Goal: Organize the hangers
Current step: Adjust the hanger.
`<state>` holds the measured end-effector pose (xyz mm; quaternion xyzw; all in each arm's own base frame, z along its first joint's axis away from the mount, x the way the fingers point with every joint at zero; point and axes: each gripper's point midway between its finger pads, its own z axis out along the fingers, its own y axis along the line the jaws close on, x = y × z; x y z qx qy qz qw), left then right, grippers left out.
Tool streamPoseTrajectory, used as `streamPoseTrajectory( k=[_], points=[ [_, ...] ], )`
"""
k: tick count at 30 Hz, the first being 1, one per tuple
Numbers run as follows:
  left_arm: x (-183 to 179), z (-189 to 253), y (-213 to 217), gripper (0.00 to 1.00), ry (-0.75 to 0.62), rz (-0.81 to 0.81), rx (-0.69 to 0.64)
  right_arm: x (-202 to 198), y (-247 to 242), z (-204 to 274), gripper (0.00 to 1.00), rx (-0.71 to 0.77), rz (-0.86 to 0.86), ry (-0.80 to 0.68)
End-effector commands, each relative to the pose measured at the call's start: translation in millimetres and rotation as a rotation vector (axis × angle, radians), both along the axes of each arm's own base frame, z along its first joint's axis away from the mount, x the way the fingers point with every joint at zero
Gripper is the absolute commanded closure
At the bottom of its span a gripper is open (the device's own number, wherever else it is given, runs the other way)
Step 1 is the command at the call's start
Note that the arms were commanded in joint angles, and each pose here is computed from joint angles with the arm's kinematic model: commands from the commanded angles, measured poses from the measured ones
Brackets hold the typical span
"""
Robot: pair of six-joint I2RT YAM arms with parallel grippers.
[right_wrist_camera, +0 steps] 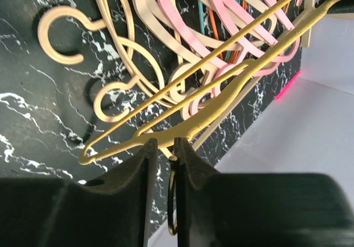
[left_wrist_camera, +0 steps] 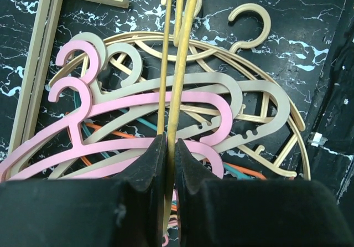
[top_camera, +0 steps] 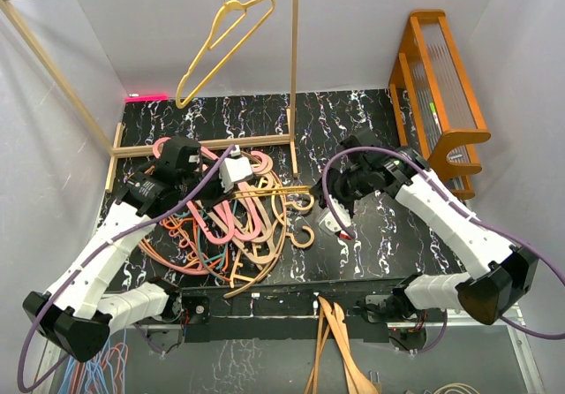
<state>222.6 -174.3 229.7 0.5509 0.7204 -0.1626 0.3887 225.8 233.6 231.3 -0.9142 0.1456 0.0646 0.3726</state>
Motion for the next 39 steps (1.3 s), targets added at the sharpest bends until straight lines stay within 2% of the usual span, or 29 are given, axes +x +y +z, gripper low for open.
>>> streamPoseTrajectory(
  k=[1, 3, 5, 6, 9, 10, 11, 13, 16, 18, 21, 23, 25, 26, 29, 31, 34, 39],
  points=[
    [6, 14, 22, 1.00, -0.052, 0.064, 0.055, 10, -8, 14, 0.70, -0.127, 0.353, -0.479],
    [7, 14, 24, 1.00, -0.056, 0.070, 0.065, 7, -4, 24, 0.40, -0.076, 0.328, -0.469],
    [8, 13, 25, 1.00, -0.058, 0.076, 0.069, -1, 3, 45, 0.07, 0.017, 0.266, -0.376],
    [9, 13, 25, 1.00, -0.061, 0.080, 0.068, -7, 7, 52, 0.02, 0.066, 0.221, -0.297],
    [12, 10, 27, 1.00, -0.065, 0.116, 0.064, -19, 32, 117, 0.02, 0.320, -0.058, 0.075],
    [13, 10, 28, 1.00, -0.072, 0.133, 0.061, -13, 40, 141, 0.02, 0.417, -0.227, 0.268],
    [15, 9, 30, 1.00, -0.076, 0.156, 0.058, 4, 49, 177, 0.01, 0.557, -0.382, 0.400],
    [22, 12, 33, 1.00, -0.098, 0.221, 0.035, 31, 48, 210, 0.02, 0.720, -0.707, 0.657],
    [27, 18, 35, 1.00, -0.126, 0.289, -0.007, 42, 59, 205, 0.02, 0.654, -0.973, 1.007],
    [30, 24, 37, 1.00, -0.157, 0.322, -0.027, 64, 60, 188, 0.02, 0.650, -1.283, 1.213],
    [28, 32, 40, 1.00, -0.197, 0.334, -0.039, 71, 67, 143, 0.02, 0.471, -1.569, 1.405],
    [26, 34, 41, 1.00, -0.218, 0.327, -0.038, 72, 68, 131, 0.04, 0.459, -1.586, 1.417],
    [25, 34, 41, 1.00, -0.223, 0.321, -0.036, 80, 66, 125, 0.10, 0.474, -1.614, 1.386],
    [25, 33, 41, 1.00, -0.222, 0.317, -0.033, 88, 63, 126, 0.13, 0.508, -1.637, 1.347],
    [26, 34, 39, 1.00, -0.217, 0.311, -0.035, 115, 46, 119, 0.13, 0.592, -1.746, 1.237],
    [25, 34, 37, 1.00, -0.207, 0.304, -0.041, 123, 39, 107, 0.16, 0.587, -1.800, 1.225],
    [25, 33, 34, 1.00, -0.198, 0.296, -0.044, 135, 31, 97, 0.25, 0.587, -1.846, 1.198],
    [26, 29, 36, 1.00, -0.202, 0.291, -0.027, 138, 27, 94, 0.30, 0.567, -1.834, 1.226]
  ],
)
